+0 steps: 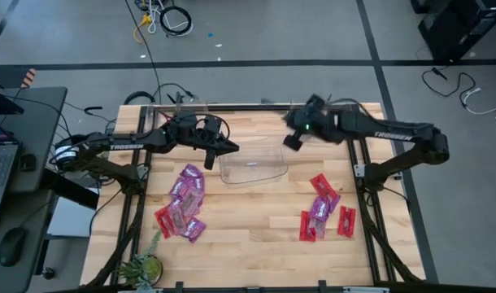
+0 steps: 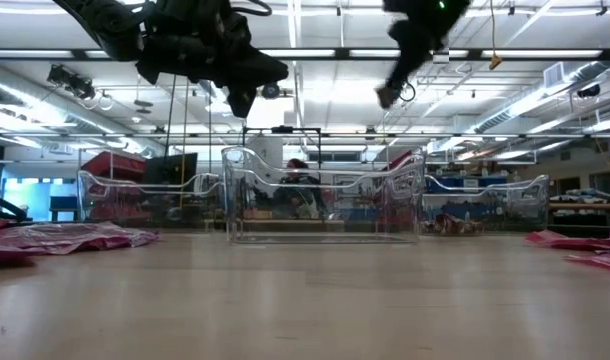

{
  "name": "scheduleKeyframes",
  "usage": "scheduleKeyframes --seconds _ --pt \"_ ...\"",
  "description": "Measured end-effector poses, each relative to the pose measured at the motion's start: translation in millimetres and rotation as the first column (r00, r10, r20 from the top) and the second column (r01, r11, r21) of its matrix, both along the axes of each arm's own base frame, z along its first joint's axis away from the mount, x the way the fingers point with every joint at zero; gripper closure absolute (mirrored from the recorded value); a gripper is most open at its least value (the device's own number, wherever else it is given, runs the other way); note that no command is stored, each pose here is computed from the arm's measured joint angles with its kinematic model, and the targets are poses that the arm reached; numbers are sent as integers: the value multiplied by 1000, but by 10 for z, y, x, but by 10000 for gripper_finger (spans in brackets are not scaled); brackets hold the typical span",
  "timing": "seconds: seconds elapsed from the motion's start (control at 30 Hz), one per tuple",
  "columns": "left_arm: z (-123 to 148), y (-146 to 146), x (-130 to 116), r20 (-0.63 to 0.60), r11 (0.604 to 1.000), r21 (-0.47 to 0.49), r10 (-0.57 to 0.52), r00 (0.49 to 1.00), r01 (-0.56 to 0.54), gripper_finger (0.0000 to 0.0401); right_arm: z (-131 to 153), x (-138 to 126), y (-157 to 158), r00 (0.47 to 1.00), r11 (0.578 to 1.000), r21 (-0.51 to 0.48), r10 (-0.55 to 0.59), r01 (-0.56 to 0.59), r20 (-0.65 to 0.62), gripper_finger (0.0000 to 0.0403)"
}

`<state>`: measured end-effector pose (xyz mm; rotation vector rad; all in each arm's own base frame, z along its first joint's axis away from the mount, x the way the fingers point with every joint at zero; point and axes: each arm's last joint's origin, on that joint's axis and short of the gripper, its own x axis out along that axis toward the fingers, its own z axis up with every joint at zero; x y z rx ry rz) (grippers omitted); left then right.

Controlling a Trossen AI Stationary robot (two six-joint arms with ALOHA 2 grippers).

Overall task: Sort candy
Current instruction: Put the brown chocolate bar into the top right transparent bin, then put the red candy pack into the bottom transparent bin

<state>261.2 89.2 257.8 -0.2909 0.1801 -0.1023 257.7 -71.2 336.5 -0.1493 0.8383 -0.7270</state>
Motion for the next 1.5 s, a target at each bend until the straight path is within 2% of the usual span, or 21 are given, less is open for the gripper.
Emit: scheduleKeyframes --seconds 0.1,0.23,0.4,0.7,0.9,1.1,1.3,1.4,1.5 --pt "-3 0 0 1 1000 28 -5 1000 5 357 -122 -172 -241 990 987 86 -131 135 -53 403" --pt "-21 -1 -4 -14 999 46 -9 1000 9 357 -396 -344 -556 969 956 172 -221 237 -106 403" --pt "-47 -4 -9 -36 997 72 -16 999 18 357 -729 -564 -838 935 912 216 -325 349 -139 403" --pt "-69 -10 -13 -57 997 74 -19 998 24 357 -1114 -842 -1058 904 852 302 -406 428 -135 403" --pt "-76 -13 -14 -61 993 110 -28 998 34 357 -1219 -943 -1082 895 825 346 -417 447 -160 402" --pt "-113 -45 -10 -95 986 162 -19 995 34 357 -1227 -943 -1078 901 830 352 -402 433 -162 368" --pt "-122 -112 11 -105 984 176 -23 994 41 357 -1058 -874 -1033 899 855 282 -400 436 -178 304" --pt "-133 -150 21 -115 977 206 -25 993 48 358 -909 -803 -903 925 883 278 -348 378 -155 275" --pt "-158 -189 25 -143 974 221 -16 990 48 363 -793 -720 -694 959 897 338 -264 285 -107 252"
